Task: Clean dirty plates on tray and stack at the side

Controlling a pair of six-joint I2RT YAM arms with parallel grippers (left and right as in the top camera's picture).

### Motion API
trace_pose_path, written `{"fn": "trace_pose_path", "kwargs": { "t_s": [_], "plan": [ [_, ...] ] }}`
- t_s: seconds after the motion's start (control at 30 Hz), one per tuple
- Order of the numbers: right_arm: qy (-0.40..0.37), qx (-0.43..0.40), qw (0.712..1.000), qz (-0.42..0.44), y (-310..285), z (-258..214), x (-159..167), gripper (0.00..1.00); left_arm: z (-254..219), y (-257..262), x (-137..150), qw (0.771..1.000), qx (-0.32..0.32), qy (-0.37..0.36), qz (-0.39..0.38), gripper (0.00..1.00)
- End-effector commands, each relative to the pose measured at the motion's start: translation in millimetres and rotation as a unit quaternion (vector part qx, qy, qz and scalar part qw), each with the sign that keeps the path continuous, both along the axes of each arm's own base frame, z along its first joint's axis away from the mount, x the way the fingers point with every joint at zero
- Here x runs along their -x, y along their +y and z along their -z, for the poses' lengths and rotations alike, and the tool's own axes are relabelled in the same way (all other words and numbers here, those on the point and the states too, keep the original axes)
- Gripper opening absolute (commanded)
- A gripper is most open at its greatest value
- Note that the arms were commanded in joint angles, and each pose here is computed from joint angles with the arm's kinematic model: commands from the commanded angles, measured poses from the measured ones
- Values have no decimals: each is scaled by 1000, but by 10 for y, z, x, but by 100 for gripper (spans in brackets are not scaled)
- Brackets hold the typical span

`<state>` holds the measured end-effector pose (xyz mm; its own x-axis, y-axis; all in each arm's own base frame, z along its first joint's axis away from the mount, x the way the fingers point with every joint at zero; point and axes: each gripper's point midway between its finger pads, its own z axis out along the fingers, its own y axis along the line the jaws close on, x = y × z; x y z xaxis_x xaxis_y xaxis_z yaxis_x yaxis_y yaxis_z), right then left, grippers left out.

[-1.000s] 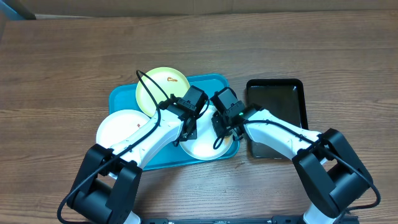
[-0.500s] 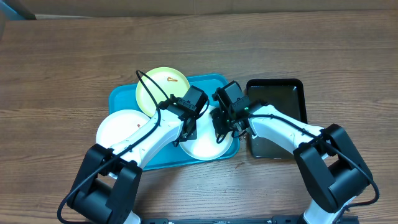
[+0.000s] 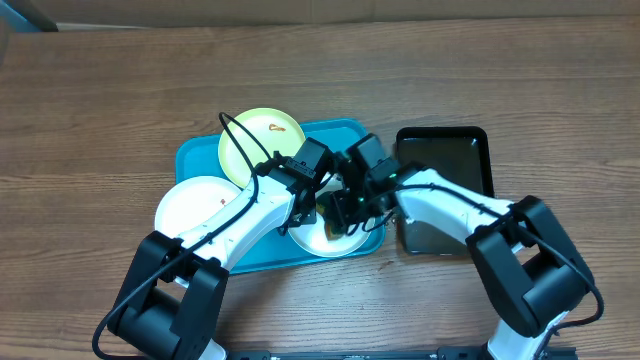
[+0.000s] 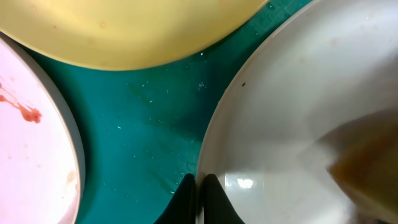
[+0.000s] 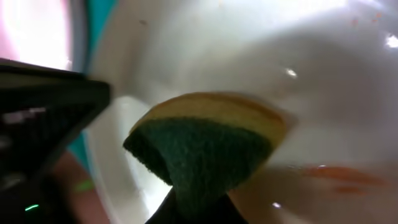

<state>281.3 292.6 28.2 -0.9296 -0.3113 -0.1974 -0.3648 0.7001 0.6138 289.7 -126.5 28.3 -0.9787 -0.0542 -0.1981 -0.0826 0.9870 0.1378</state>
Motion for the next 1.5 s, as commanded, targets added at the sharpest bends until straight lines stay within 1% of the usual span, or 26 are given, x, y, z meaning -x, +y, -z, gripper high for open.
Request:
{"fn": "trace_pose_path", "kwargs": {
  "t_s": [0.0, 0.1, 0.17, 0.27, 0.3, 0.43, 0.5, 0.57, 0.67, 0.87, 0.93, 1.13, 1.3, 1.47],
  "plan": [
    [-20, -141, 990, -19, 67, -800, -236, 8, 53, 34, 35, 1000, -10, 9, 9, 4],
    [-50, -154, 987, 0, -140, -1100, -365, 8, 53, 34, 35, 1000, -10, 9, 9, 4],
    [-66, -143, 988, 11, -316, -1191, -393, 8, 53, 34, 35, 1000, -10, 9, 9, 4],
    [-65, -65, 994, 63, -724, -1088, -445, 8, 53, 34, 35, 1000, -10, 9, 9, 4],
    [-57, -22, 994, 93, -938, -995, -467, 8, 53, 33, 35, 1000, -10, 9, 9, 4],
    [-28, 83, 983, 163, -1534, -742, -488, 7, 53, 33, 35, 1000, -10, 9, 9, 4],
    [-16, 120, 974, 190, -1783, -668, -476, 7, 53, 33, 35, 1000, -10, 9, 9, 4],
    [-4, 132, 970, 205, -1917, -644, -456, 7, 53, 33, 34, 1000, -10, 9, 9, 4],
    [9, 98, 975, 200, -1835, -691, -431, 7, 53, 32, 33, 1000, -10, 9, 9, 4],
    [14, 13, 988, 153, -1394, -841, -369, 6, 53, 33, 34, 1000, -10, 9, 9, 4],
    [13, -4, 990, 138, -1234, -834, -327, 5, 53, 33, 34, 1000, -10, 9, 9, 4],
    [-7, 0, 995, 101, -821, -579, -152, 4, 53, 33, 34, 1000, -10, 9, 9, 4],
    [-81, 28, 993, 80, -542, -316, -107, 4, 53, 33, 34, 1000, -10, 9, 9, 4],
    [-159, 70, 981, 83, -452, -243, -216, 4, 53, 33, 34, 1000, -10, 9, 9, 4]
  ]
}}
